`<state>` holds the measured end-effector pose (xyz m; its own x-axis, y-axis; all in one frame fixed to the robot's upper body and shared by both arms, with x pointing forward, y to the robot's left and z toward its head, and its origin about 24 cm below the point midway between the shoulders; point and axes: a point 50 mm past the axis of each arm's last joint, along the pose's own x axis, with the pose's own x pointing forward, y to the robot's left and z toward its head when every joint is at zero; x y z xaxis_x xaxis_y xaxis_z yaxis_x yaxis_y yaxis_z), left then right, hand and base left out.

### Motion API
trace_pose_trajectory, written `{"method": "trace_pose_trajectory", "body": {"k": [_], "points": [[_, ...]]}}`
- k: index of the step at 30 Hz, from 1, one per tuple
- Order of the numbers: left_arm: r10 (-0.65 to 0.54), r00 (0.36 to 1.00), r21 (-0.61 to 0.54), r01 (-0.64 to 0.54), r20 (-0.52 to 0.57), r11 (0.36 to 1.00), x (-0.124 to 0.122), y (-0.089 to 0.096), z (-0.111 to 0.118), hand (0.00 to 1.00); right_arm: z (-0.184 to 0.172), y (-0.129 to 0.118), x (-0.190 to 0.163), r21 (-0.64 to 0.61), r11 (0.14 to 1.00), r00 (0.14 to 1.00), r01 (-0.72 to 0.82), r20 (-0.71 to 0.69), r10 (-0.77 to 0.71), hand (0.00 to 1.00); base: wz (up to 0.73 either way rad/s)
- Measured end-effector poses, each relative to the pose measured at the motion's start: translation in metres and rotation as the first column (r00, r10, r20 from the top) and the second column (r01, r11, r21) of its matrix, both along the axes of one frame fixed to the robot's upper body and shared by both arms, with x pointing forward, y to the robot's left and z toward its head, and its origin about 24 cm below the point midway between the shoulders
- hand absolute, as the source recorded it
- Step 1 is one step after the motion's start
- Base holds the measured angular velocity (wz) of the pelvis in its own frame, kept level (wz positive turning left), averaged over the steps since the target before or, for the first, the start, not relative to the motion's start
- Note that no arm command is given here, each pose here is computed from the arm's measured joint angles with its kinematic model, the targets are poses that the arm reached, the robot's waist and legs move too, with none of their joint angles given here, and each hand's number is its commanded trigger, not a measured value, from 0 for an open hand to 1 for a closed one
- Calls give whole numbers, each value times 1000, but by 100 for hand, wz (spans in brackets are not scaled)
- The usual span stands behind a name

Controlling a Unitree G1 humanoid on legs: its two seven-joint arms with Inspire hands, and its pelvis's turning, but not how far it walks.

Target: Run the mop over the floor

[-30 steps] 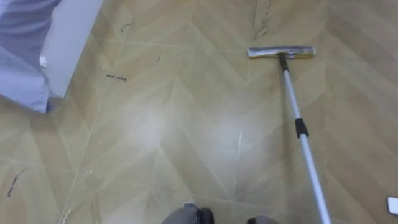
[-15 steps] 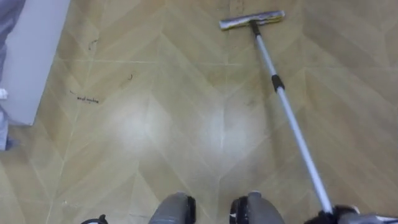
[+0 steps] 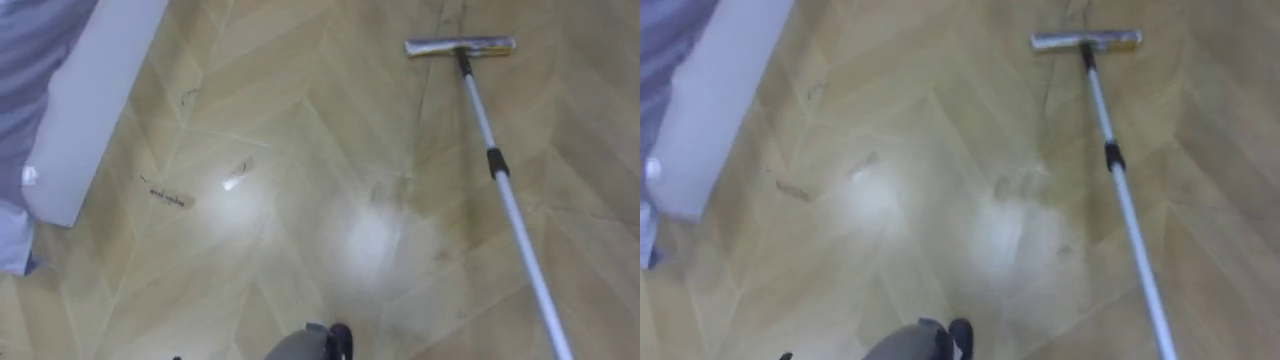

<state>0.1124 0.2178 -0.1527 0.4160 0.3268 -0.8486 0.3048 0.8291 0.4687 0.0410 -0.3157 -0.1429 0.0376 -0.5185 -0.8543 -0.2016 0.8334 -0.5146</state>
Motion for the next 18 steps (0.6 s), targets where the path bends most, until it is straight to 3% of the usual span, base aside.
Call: {"method": "trace_pose_trajectory", "body": {"k": [6, 11, 14, 18], "points": [[22, 997, -6, -22, -69, 1000, -25, -1, -6, 0, -21, 49, -35, 158, 982, 995, 99, -48, -92, 100, 13], [106, 989, -17, -108, -106, 994, -36, 6, -8, 0, -21, 48, -25, 202, 968, 989, 147, -36, -142, 100, -3], [137, 986, -27, -140, -94, 990, -34, 5, -7, 0, -12, 33, 16, 175, 977, 991, 121, 31, -128, 100, -26], [165, 986, -38, -166, -39, 985, -25, 11, -3, 0, 18, 19, 110, 157, 986, 961, 64, 257, -104, 100, -29]]}}
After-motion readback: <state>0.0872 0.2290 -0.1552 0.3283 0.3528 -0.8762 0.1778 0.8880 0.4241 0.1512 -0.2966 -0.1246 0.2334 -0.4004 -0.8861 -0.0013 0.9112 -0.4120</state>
